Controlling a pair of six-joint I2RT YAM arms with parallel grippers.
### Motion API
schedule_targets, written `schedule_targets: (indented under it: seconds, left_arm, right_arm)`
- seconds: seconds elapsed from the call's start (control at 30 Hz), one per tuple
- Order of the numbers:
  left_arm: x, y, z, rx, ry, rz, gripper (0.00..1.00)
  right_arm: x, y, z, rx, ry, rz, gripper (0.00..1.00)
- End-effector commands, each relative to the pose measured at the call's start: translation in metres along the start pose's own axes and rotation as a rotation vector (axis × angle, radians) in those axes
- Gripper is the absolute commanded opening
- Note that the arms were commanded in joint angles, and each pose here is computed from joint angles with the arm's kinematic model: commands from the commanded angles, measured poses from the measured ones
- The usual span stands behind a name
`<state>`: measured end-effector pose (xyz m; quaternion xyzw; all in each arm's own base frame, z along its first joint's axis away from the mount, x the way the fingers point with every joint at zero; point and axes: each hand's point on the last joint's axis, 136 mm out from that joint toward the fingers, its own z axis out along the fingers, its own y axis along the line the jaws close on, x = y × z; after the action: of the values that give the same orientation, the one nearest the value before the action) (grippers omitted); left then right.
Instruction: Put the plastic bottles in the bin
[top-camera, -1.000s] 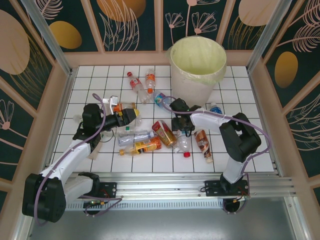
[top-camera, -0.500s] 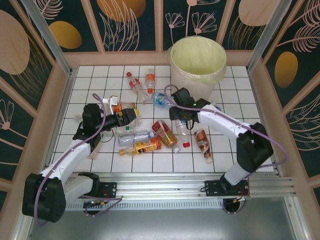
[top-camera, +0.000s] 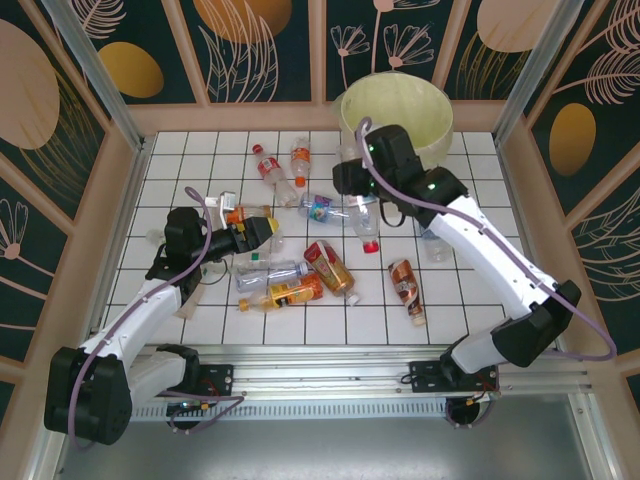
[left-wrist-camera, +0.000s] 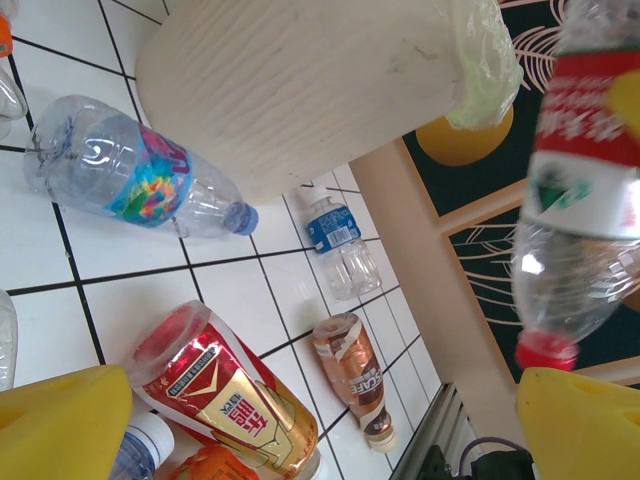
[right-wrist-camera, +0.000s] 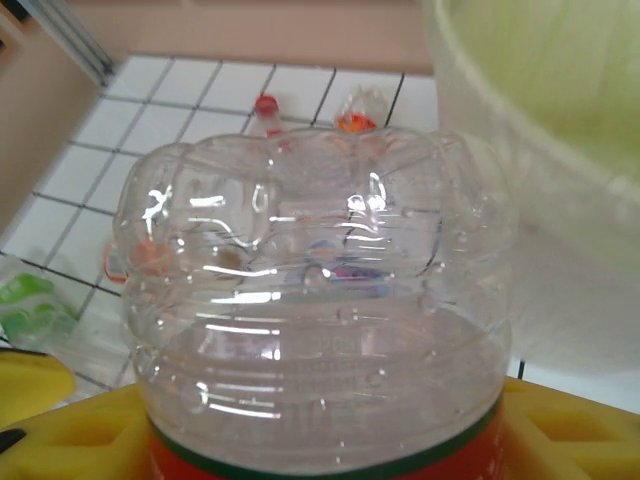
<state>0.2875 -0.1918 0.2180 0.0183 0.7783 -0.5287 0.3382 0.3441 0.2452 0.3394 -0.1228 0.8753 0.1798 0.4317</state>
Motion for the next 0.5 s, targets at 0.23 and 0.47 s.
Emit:
schedule_targets:
  seconds: [0.23,0.47]
  left_arm:
    - [-0.008,-0.013,0.000,0.024,-0.009,0.041,0.99]
    - [-0.007,-0.012,0.000,0.024,-0.008,0.041,0.99]
  right_arm:
    - [-0.094,-0.033,-0.027,0.031,-0.136,0.006,0.63]
    - [-0.144,-0.060,-0.033,0.076,-0.231,0.037,0.63]
